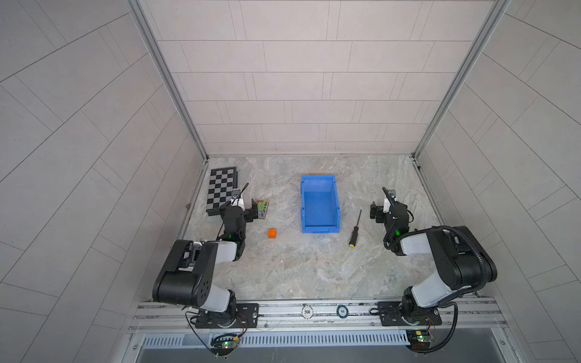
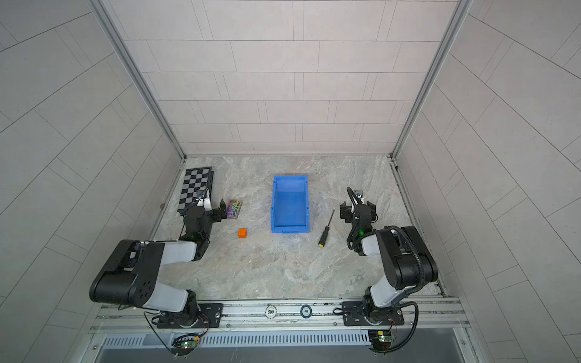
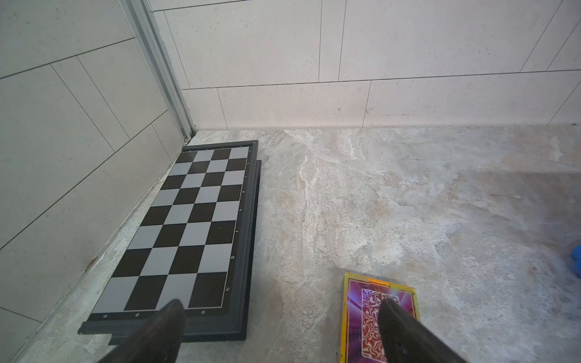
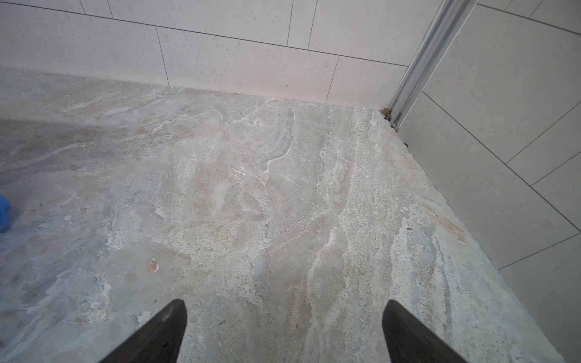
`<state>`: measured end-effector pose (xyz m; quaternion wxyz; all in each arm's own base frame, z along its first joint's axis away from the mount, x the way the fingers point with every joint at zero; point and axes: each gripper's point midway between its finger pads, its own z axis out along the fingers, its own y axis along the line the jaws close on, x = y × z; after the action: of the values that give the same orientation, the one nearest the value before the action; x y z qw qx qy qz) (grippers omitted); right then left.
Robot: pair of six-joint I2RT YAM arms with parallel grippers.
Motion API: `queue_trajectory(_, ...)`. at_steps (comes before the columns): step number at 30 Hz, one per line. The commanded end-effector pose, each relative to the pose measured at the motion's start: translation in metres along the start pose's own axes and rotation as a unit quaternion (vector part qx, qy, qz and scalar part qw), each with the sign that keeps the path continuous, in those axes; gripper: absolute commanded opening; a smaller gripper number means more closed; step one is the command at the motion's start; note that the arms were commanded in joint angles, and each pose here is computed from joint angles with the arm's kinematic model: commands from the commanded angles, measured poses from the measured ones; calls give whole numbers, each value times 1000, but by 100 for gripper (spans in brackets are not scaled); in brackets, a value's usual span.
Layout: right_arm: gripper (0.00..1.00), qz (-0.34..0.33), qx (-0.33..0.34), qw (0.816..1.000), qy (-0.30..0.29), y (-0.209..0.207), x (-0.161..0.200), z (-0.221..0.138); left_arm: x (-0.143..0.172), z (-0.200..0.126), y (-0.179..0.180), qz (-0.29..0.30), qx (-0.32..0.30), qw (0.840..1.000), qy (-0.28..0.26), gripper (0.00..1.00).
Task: Put the screwdriver in the bin
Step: Pick up the screwdriver from the center of the table.
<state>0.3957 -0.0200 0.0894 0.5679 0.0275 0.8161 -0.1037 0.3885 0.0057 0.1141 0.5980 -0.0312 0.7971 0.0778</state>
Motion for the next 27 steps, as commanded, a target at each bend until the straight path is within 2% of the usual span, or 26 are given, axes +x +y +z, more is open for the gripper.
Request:
queue_trajectory(1, 99, -8, 4, 1000, -2, 0, 1, 0, -10, 1, 0, -2, 1, 1000, -15, 100)
queue_trajectory(27, 99, -7, 1, 1000, -2, 0, 1, 0, -10, 0, 1, -4, 2, 1000, -16, 99)
